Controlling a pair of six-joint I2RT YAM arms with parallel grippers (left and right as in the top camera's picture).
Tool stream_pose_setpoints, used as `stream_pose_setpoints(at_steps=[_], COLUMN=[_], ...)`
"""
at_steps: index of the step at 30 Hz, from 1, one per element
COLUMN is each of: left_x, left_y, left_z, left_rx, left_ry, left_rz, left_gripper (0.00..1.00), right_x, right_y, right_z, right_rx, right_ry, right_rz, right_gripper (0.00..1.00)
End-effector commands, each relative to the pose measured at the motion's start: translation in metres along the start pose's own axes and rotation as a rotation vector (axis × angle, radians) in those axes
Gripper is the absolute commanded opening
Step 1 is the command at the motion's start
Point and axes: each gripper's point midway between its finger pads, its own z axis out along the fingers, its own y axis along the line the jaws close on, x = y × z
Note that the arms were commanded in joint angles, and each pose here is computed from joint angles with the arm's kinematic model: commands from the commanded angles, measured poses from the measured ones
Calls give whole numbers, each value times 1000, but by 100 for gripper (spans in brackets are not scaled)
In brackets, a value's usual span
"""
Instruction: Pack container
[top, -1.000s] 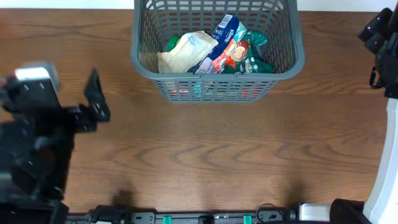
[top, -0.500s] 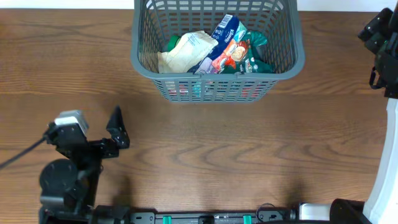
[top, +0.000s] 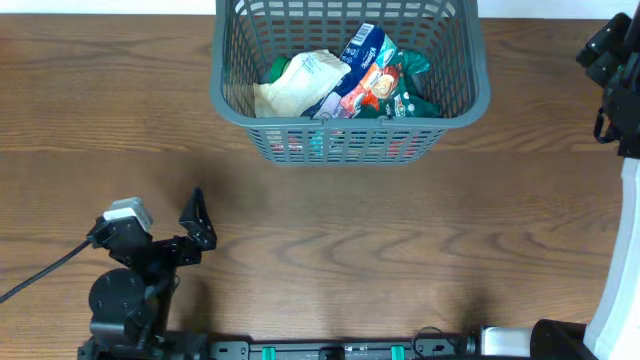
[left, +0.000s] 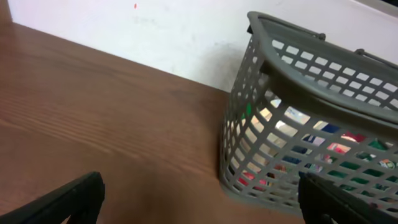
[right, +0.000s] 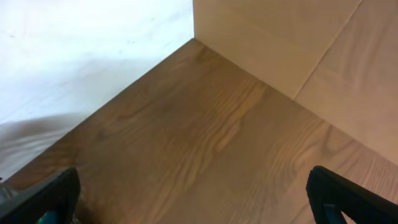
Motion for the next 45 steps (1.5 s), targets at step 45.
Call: stream_pose_setpoints(at_steps=[45], left_x=[99], left_y=[32], left_z=[26], left_rx=[-10], left_ry=[71], left_rz=[-25], left_gripper=[99], right_x=[0], right_y=[-2], right_z=[1], right_rx=[10], right_ry=[-1], right_rz=[14], right_gripper=[99])
